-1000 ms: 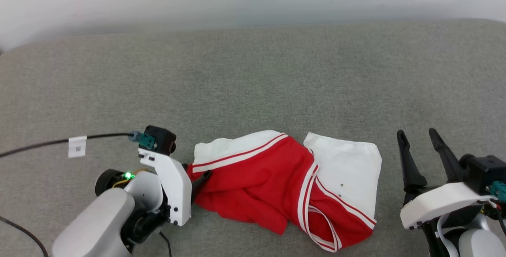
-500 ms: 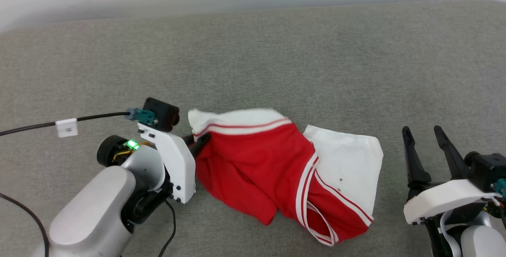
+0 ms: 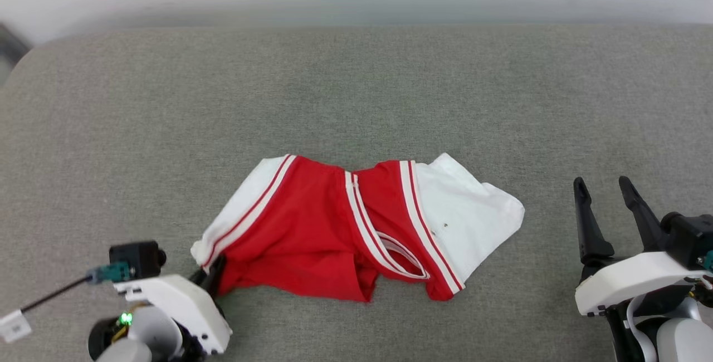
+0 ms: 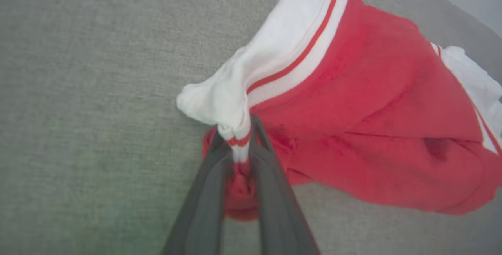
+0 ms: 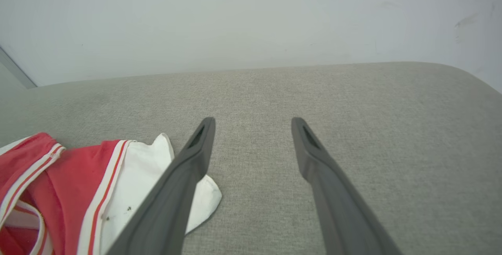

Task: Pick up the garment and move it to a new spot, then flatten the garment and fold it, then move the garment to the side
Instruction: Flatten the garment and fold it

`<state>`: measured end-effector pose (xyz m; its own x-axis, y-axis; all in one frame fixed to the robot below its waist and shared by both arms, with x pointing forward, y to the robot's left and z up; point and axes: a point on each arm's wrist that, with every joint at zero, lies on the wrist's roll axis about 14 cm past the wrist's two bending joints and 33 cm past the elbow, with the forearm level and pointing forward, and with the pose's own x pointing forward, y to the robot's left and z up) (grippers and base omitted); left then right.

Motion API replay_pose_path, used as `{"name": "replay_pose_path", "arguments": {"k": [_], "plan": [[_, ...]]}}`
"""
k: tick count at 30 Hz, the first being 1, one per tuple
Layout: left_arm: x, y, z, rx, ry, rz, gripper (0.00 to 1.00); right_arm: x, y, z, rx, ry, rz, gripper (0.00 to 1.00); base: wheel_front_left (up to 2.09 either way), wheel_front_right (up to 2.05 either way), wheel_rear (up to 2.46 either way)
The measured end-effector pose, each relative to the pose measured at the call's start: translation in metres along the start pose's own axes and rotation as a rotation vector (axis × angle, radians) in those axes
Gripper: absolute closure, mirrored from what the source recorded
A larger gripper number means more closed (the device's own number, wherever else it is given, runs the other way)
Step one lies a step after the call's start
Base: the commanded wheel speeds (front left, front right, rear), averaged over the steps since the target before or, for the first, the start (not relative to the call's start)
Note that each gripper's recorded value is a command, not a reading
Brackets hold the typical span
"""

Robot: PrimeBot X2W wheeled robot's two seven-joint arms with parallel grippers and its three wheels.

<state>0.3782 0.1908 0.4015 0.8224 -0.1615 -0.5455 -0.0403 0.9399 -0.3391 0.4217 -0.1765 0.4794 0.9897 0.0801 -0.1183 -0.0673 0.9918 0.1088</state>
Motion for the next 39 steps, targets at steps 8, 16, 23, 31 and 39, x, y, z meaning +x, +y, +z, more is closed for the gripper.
{"name": "replay_pose_path", "arguments": {"k": [8, 16, 23, 31, 39], "plan": [[-0.009, -0.004, 0.014, 0.017, -0.156, 0.02, 0.0, -0.005, 0.002, 0.006, -0.017, -0.002, 0.005, 0.0, 0.0, 0.0, 0.0], [-0.035, -0.035, 0.092, 0.199, -0.539, -0.03, 0.0, -0.019, 0.001, 0.016, -0.022, -0.022, -0.002, 0.0, 0.0, 0.0, 0.0], [-0.058, -0.06, 0.115, 0.251, -0.672, -0.083, 0.0, -0.03, -0.004, 0.022, -0.012, -0.034, -0.017, 0.0, 0.0, 0.0, 0.0], [-0.072, -0.06, 0.116, 0.253, -0.709, -0.072, 0.0, -0.032, -0.017, -0.028, 0.043, 0.192, -0.057, 0.0, 0.0, 0.0, 0.0], [-0.07, -0.054, 0.11, 0.221, -0.699, -0.054, 0.0, 0.0, 0.04, -0.085, 0.043, 0.597, 0.111, 0.0, 0.0, 0.0, 0.0]]}}
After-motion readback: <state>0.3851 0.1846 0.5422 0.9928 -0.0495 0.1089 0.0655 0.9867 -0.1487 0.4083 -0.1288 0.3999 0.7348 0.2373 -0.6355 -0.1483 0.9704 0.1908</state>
